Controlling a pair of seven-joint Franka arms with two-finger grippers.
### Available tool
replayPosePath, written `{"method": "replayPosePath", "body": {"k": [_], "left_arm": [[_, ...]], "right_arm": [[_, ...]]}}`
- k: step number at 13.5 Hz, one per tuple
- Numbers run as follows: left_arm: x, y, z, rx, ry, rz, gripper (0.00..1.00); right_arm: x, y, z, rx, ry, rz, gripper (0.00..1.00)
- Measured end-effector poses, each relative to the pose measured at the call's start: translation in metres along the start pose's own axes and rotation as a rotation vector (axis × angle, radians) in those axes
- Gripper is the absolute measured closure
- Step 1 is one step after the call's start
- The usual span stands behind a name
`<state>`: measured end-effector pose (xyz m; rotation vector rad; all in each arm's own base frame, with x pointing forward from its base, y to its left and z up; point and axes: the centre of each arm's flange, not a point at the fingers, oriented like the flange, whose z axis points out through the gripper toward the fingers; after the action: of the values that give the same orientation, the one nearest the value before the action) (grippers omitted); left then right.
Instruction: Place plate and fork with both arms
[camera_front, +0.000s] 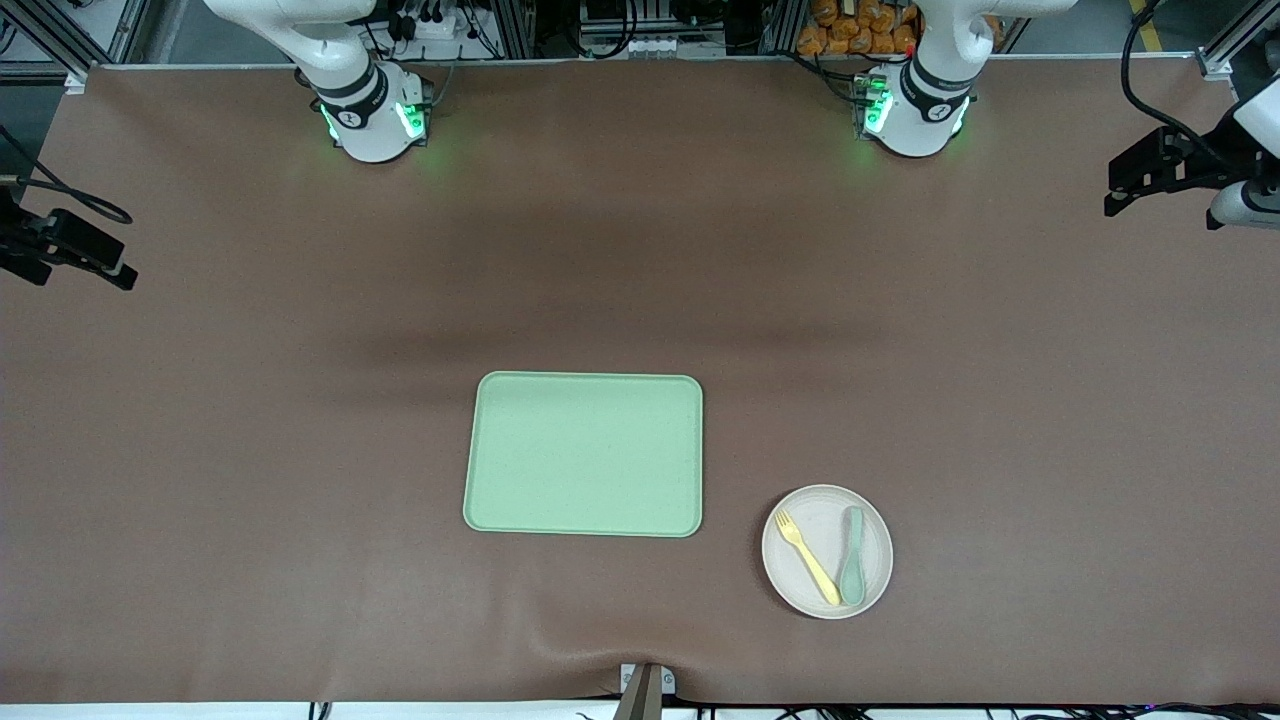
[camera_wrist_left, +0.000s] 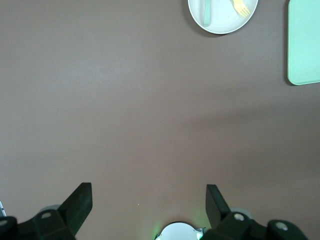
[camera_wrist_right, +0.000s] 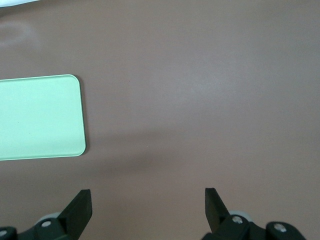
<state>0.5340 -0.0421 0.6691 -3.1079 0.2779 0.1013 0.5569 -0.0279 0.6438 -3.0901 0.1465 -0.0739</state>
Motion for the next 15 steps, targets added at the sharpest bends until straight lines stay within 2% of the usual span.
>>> {"method": "replayPosePath", "body": {"k": [2, 8, 12, 15], "left_arm": [[0.016, 0.000, 0.017, -0.009, -0.010, -0.022, 0.00], [0.105, 0.008, 0.112, -0.040, 0.025, -0.183, 0.00], [0.160, 0.016, 0.174, -0.045, 0.135, -0.226, 0.00], [0.193, 0.028, 0.226, -0.047, 0.202, -0.213, 0.00]], "right_arm": [[0.000, 0.000, 0.001, 0.000, -0.007, 0.000, 0.00], [-0.001, 0.000, 0.003, -0.001, -0.019, 0.000, 0.00], [-0.001, 0.000, 0.004, -0.001, -0.020, 0.000, 0.00], [-0.001, -0.001, 0.003, 0.000, -0.020, -0.001, 0.00]]}}
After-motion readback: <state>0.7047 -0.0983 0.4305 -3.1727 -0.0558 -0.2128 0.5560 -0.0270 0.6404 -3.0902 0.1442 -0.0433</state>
